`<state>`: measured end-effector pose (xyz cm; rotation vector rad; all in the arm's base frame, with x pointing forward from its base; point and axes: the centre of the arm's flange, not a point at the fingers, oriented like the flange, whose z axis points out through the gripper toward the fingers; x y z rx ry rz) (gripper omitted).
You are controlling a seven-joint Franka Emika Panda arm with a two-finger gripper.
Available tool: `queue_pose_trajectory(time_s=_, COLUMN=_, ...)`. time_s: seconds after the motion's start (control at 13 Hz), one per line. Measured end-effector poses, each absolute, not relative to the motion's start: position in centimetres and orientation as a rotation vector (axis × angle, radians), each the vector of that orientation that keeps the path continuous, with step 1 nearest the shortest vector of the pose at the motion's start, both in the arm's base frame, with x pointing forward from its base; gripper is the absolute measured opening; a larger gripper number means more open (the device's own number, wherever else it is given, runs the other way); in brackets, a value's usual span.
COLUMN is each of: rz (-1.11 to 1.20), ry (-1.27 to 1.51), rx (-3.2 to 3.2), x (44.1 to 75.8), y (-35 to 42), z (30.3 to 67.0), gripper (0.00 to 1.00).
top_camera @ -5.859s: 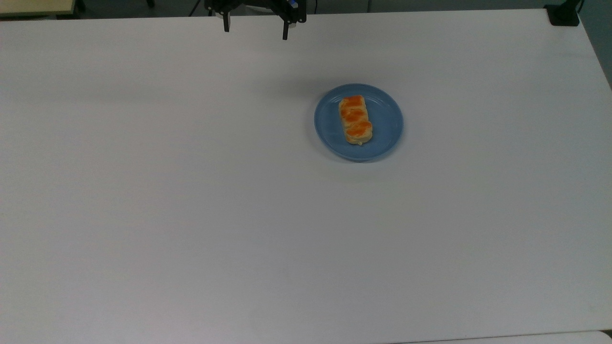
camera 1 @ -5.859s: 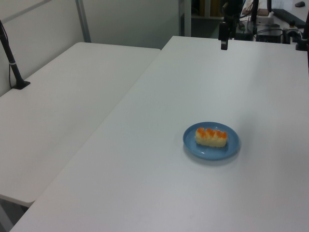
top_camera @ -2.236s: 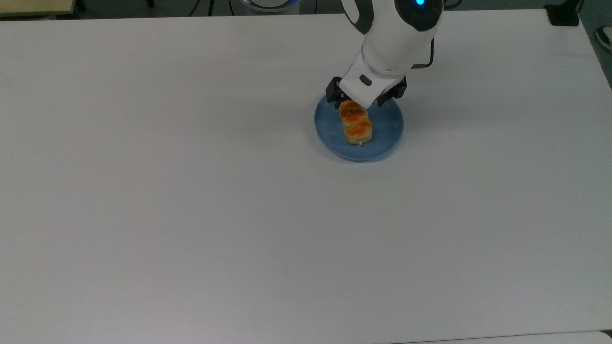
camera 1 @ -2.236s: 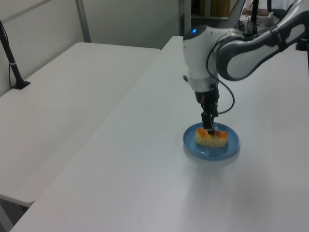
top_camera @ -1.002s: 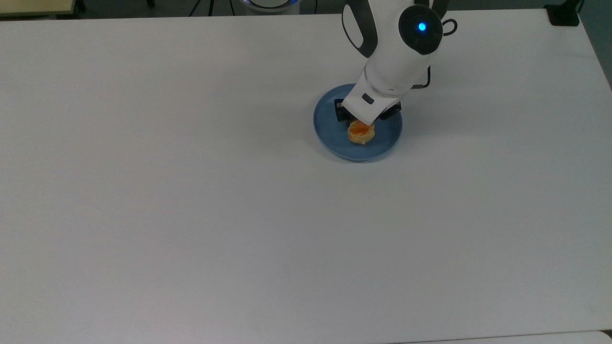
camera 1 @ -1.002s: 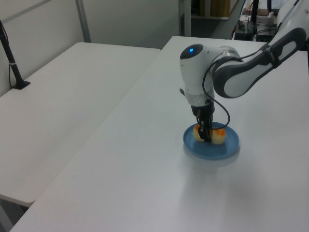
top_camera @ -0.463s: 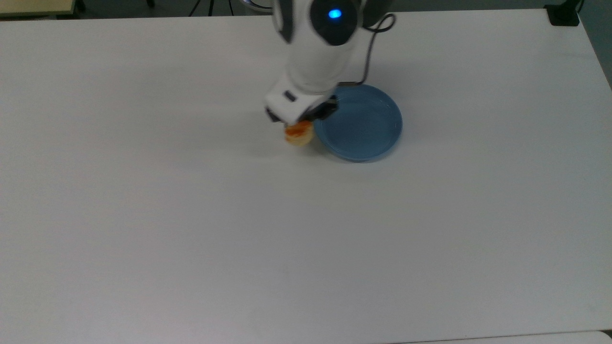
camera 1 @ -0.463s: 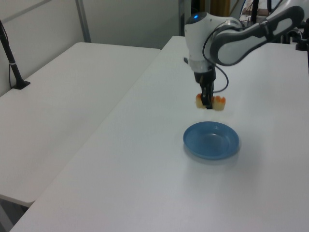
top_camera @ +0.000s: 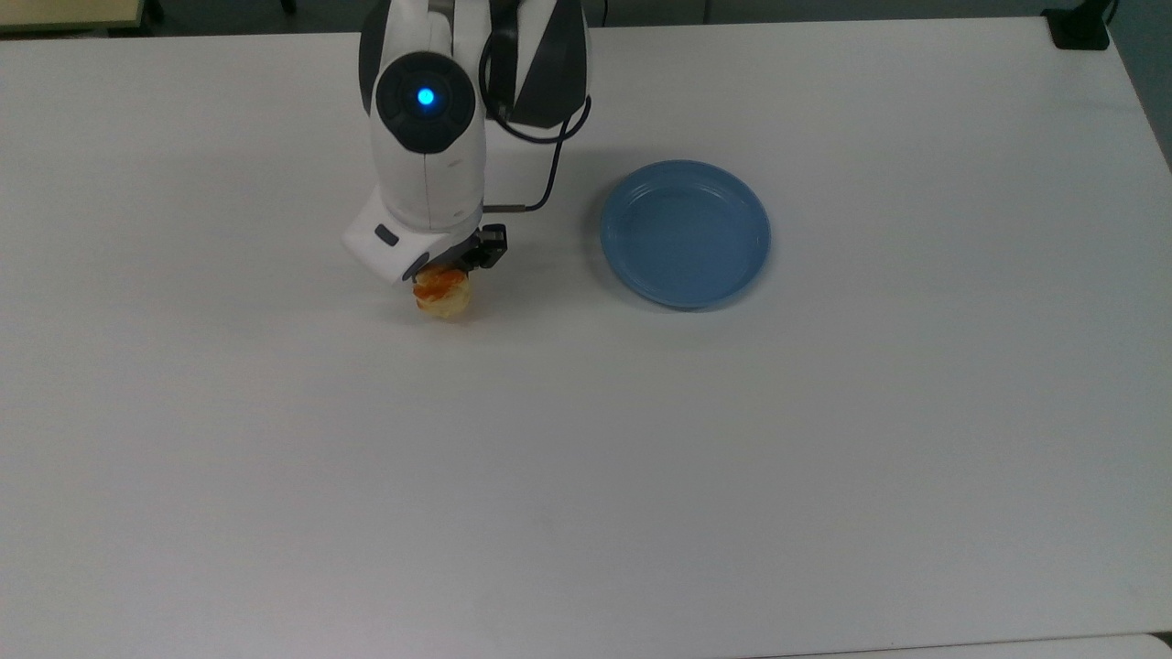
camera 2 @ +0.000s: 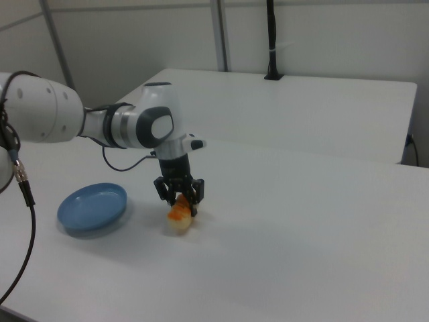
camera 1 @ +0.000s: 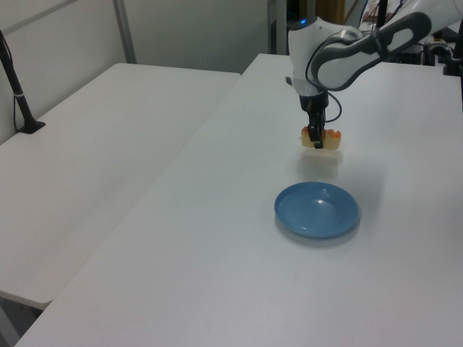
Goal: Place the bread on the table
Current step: 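Carry the bread off the plate and lower it onto the table, then open the gripper and lift it away from the bread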
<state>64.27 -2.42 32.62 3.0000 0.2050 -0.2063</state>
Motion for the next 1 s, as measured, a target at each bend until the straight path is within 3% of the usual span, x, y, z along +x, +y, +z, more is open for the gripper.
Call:
queue_pose_trajectory(time_s=0.23, rz=-0.203, ry=0.200, rx=3.001, x=64.6, y=-2.7, z=31.8, gripper=0.93)
queue_pose_trajectory(time_s=0.31, rz=-0.197, ry=0.200, rx=3.001, x=64.7, y=-2.7, z=32.0, gripper=1.00)
queue_pose_trajectory(time_s=0.54, rz=-0.130, ry=0.181, rx=3.002, x=65.5, y=-2.6, z=34.2, gripper=1.00)
queue_pose_trajectory(time_s=0.77, rz=-0.013, ry=0.010, rx=3.007, x=65.6, y=-0.8, z=43.1, gripper=1.00)
queue_pose_trajectory(time_s=1.0, rz=0.016, ry=-0.012, rx=3.012, x=61.4, y=1.7, z=53.1, gripper=1.00)
